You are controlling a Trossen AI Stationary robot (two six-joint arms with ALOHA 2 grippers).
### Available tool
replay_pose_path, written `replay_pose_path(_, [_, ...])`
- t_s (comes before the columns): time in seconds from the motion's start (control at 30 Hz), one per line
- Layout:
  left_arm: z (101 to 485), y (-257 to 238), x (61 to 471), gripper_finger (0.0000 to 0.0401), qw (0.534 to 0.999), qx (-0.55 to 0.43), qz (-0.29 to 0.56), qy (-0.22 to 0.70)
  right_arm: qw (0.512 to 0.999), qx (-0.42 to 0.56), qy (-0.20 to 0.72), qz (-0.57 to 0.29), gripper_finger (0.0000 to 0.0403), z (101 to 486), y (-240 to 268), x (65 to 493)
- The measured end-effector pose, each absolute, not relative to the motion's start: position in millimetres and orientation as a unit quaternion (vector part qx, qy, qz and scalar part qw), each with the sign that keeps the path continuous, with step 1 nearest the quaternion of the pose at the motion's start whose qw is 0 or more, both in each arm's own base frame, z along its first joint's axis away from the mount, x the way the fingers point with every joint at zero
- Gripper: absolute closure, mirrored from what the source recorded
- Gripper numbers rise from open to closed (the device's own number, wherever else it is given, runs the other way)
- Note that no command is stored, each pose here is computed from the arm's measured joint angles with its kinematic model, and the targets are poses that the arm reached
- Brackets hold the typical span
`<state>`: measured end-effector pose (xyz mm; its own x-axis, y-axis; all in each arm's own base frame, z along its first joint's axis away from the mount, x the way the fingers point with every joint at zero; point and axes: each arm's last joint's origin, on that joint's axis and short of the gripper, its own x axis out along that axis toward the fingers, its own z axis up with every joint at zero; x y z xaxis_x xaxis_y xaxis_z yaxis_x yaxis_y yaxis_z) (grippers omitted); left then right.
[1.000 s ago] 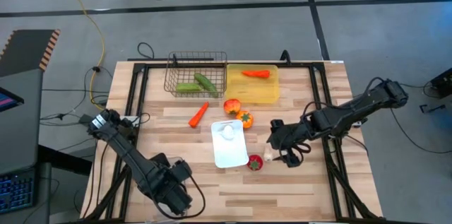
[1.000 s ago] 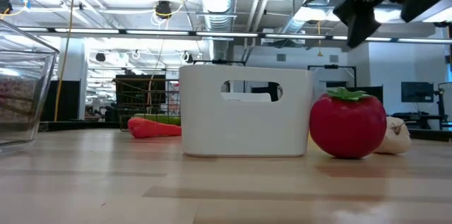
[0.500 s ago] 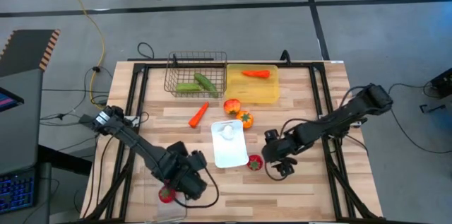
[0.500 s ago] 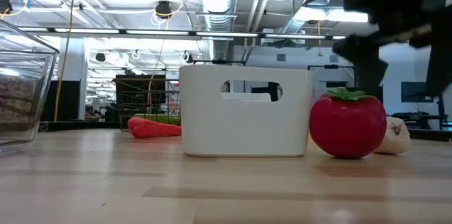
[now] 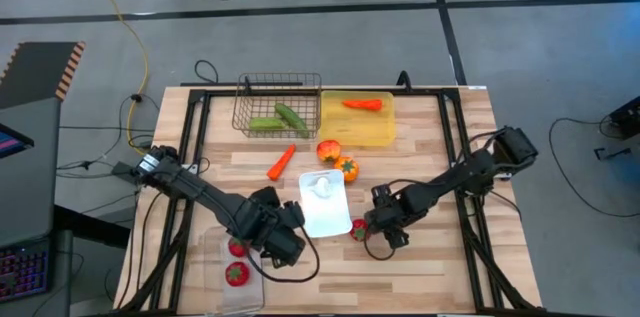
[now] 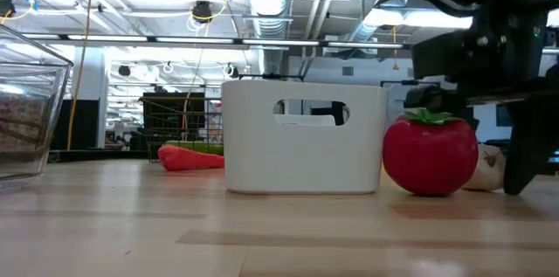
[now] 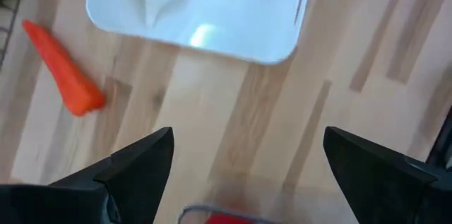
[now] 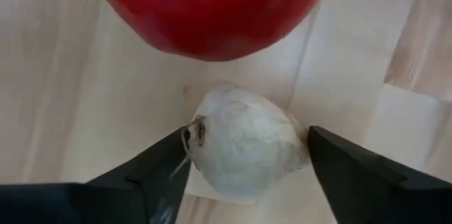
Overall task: Sort produce into baskets
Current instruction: Put the garlic into the white bin
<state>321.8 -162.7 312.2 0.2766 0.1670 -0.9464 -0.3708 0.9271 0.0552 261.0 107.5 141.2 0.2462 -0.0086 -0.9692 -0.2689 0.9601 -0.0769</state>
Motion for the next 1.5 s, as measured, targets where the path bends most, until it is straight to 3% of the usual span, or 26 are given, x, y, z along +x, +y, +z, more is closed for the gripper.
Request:
replay_pose_path(0.27, [314.7,-152.2,334.9,0.005,0.826,-0.057,0.176,0.533,0.787,-0.113,0.6,0.086,0.0187,149.1,106.7,258.6])
replay_pose_path(0.5, [315.0,-133.0,341.6,0.005,0.825,-0.032,0.201,0.528,0.814,-0.101,0.564,0.091,0.0244,179.6,102.3,249.4])
replay_pose_path(0.73, [314.3,-96.0,351.6,0.005,0.807,-0.047,0.235,0.54,0.866,-0.068,0.488,0.084,0.0226,215.6,88.6,245.7])
replay_pose_path(1.0, [312.7,-45.6,351.6,0.005,0.763,-0.018,0.265,0.59,0.941,-0.06,0.323,0.08,0.0222,243.9,75.5,272.9])
replay_pose_path(1.27, [309.5,-5.1,350.0,0.005,0.729,-0.052,0.27,0.627,0.959,-0.075,0.265,0.07,0.0214,226.8,70.8,306.6])
replay_pose_path(1.5, [279.8,12.8,342.9,0.005,0.684,-0.051,0.275,0.674,0.958,-0.073,0.271,0.056,0.021,206.0,64.5,322.6])
